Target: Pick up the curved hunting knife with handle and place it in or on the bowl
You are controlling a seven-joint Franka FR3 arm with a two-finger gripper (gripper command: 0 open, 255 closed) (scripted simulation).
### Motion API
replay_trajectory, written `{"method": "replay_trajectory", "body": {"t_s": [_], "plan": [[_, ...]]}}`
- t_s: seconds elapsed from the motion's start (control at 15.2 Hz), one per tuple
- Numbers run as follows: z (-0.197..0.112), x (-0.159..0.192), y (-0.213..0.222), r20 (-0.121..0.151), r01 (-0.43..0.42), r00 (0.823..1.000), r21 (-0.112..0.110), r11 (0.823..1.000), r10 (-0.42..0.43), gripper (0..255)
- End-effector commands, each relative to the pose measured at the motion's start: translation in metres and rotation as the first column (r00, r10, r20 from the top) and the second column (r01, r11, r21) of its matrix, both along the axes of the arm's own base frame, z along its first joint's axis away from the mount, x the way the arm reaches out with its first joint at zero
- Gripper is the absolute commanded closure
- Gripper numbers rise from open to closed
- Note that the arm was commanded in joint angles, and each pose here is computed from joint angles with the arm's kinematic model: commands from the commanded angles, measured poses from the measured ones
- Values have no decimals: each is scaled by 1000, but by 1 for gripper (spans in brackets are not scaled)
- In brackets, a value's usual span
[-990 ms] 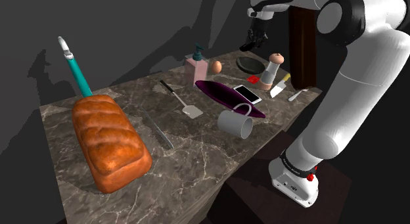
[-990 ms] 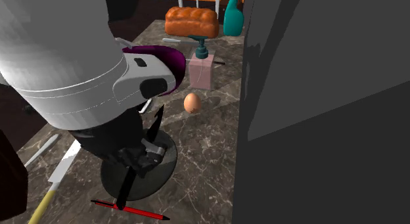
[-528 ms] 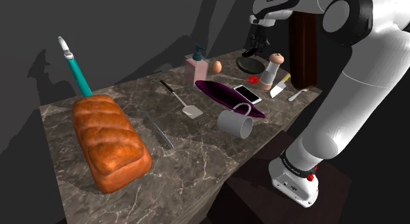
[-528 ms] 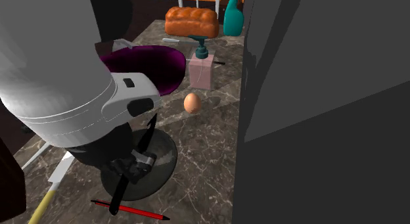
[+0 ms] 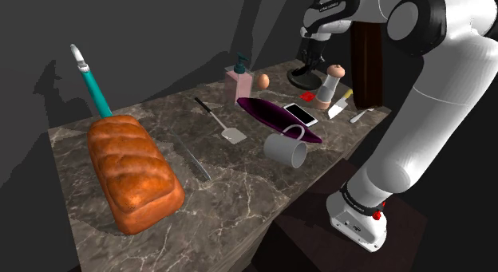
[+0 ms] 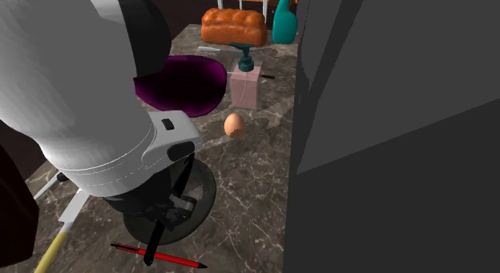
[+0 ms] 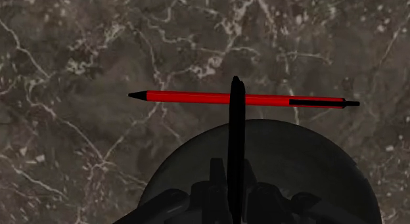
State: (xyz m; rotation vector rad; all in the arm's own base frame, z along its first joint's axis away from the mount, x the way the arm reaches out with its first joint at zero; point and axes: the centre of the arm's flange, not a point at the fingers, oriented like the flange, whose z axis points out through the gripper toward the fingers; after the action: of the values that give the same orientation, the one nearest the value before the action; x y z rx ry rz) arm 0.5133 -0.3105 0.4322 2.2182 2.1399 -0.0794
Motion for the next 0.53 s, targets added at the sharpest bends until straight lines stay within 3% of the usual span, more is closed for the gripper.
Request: {"method": "replay_trajectory", "body": {"t_s": [0.0, 0.26, 0.33, 0.46], "plan": [[-1, 0, -1, 0, 2, 1000, 0, 1000, -2, 255], [-1, 0, -1, 0, 2, 1000, 0, 1000, -2, 255], [-1, -1, -1, 0, 2, 1000, 0, 1000, -2, 0], [-1, -1, 0, 0, 2, 1000, 0, 1000, -2, 0]]}}
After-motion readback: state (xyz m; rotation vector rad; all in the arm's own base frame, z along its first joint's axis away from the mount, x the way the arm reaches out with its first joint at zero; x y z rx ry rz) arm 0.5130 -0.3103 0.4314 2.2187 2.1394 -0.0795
